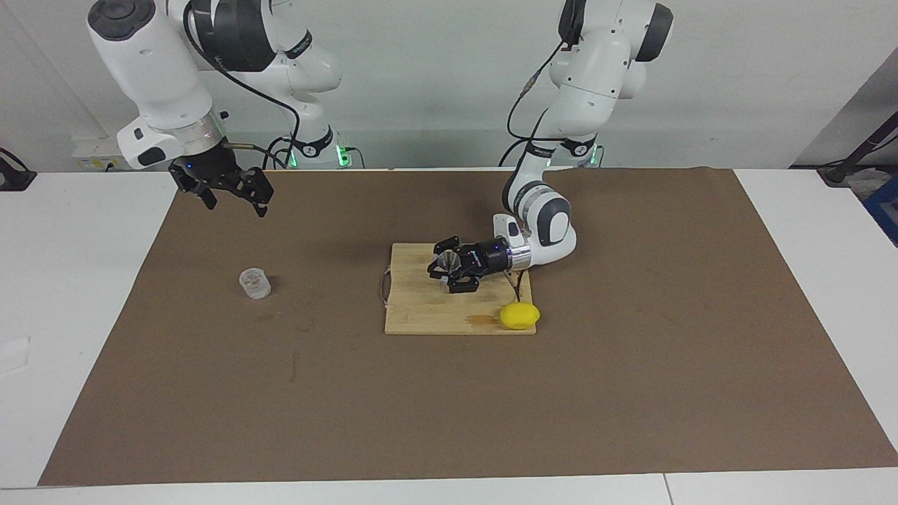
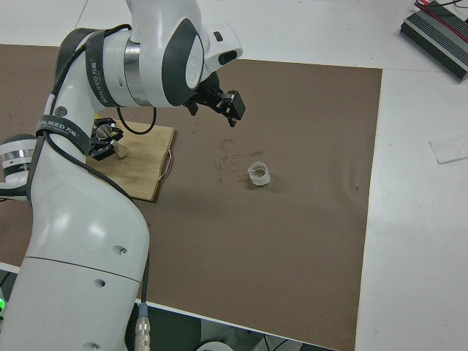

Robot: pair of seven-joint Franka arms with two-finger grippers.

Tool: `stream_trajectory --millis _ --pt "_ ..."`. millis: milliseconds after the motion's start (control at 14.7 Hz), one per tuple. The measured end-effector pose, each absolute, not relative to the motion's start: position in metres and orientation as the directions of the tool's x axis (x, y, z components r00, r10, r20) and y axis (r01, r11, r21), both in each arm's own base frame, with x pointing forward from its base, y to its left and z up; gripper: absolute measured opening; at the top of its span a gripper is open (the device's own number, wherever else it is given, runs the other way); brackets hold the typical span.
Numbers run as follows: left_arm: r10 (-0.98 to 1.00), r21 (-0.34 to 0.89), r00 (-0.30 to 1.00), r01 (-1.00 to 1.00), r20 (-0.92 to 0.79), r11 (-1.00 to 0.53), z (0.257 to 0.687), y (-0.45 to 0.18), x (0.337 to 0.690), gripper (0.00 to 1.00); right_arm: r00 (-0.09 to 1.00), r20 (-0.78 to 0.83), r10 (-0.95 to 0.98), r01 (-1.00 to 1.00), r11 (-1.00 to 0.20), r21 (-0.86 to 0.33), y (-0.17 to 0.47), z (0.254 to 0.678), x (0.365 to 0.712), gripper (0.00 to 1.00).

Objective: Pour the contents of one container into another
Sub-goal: 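Lower the metal cup onto the board center and open the left gripper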

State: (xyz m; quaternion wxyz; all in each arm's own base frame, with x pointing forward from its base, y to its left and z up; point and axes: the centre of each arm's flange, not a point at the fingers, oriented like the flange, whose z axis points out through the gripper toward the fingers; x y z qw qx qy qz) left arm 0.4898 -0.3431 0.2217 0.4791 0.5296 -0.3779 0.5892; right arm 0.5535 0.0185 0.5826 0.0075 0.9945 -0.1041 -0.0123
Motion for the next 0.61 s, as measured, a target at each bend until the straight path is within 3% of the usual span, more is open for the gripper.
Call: stream_trajectory --millis 341,409,614 --pt "0.162 0.069 0.029 -0.966 0.986 -0.251 0.2149 -0.3476 0.4854 0.18 0.978 -0.023 -0.207 -0.207 -0.978 0.017 0.0185 0.5826 0.5535 1.00" --pt "0.163 0.069 0.028 -0.965 0.986 -0.251 0.2150 -0.3475 0.4855 0.23 0.978 -0.023 -0.207 -0.207 -0.978 0.017 0.0185 0.5826 0.5535 1.00" --pt "0.165 0.069 0.027 -0.966 0.986 -0.250 0.2152 -0.3475 0.4856 0.53 0.978 -0.023 -0.207 -0.207 -0.978 0.017 0.0185 0.5826 0.5535 1.00"
